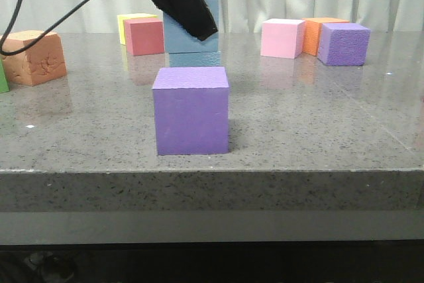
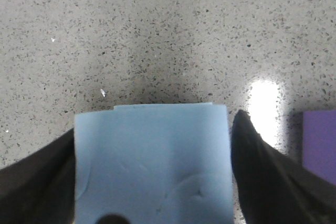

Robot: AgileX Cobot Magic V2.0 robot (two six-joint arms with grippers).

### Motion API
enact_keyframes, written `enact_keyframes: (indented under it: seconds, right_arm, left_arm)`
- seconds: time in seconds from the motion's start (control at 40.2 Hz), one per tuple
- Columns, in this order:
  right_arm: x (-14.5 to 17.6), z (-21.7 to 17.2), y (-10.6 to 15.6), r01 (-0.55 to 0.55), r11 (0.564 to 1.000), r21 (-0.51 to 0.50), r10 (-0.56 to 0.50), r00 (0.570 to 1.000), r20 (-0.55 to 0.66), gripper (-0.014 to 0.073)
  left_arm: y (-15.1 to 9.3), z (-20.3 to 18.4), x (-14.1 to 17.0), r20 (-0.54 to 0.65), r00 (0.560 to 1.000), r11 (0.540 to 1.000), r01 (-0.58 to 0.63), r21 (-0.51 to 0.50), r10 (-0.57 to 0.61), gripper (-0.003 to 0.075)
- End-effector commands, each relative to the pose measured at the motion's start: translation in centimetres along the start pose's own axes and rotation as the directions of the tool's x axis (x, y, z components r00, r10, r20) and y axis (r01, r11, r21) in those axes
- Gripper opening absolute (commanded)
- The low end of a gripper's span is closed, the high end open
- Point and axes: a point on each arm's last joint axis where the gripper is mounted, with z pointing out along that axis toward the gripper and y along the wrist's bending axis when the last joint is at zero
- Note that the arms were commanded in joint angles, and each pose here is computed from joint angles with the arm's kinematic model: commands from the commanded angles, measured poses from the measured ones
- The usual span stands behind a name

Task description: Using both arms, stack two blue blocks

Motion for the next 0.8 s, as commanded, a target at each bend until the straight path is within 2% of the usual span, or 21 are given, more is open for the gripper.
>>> enact_keyframes:
  seconds: [0.0, 0.274, 0.523, 0.672, 0.772]
  right_arm:
    - [-1.4, -0.6, 0.1, 0.005, 1.0, -0.002, -0.005, 0.995, 0.104, 0.0589]
    - [-1.4, -0.6, 0.1, 0.005, 1.0, -0.002, -0.005, 0.995, 0.104, 0.0589]
    - [-1.4, -0.6, 0.1, 0.005, 1.0, -0.002, -0.005, 0.995, 0.104, 0.0589]
    - [-1.4, -0.6, 0.1, 0.005, 1.0, -0.002, -0.005, 0.995, 0.104, 0.0589]
    - [-1.4, -0.6, 0.1, 0.005, 1.0, -0.002, -0.005, 0.995, 0.104, 0.0589]
  left_arm:
    - [-0.6, -3.1, -1.5, 0.068, 0.997, 0.999, -0.018, -0.047, 0.021, 0.0541]
    - [-0.9, -4.9, -2.0, 0.091, 0.995, 0.996, -0.02, -0.084, 0.028, 0.054]
    - [-2.0, -8.5, -2.9, 0.139, 0.989, 0.986, -0.028, -0.161, 0.051, 0.0538]
    - [-3.0, -11.5, -3.4, 0.189, 0.982, 0.978, 0.037, -0.206, 0.002, 0.0538]
    - [-3.8, -13.2, -3.5, 0.216, 0.971, 0.967, 0.149, -0.207, -0.103, 0.0538]
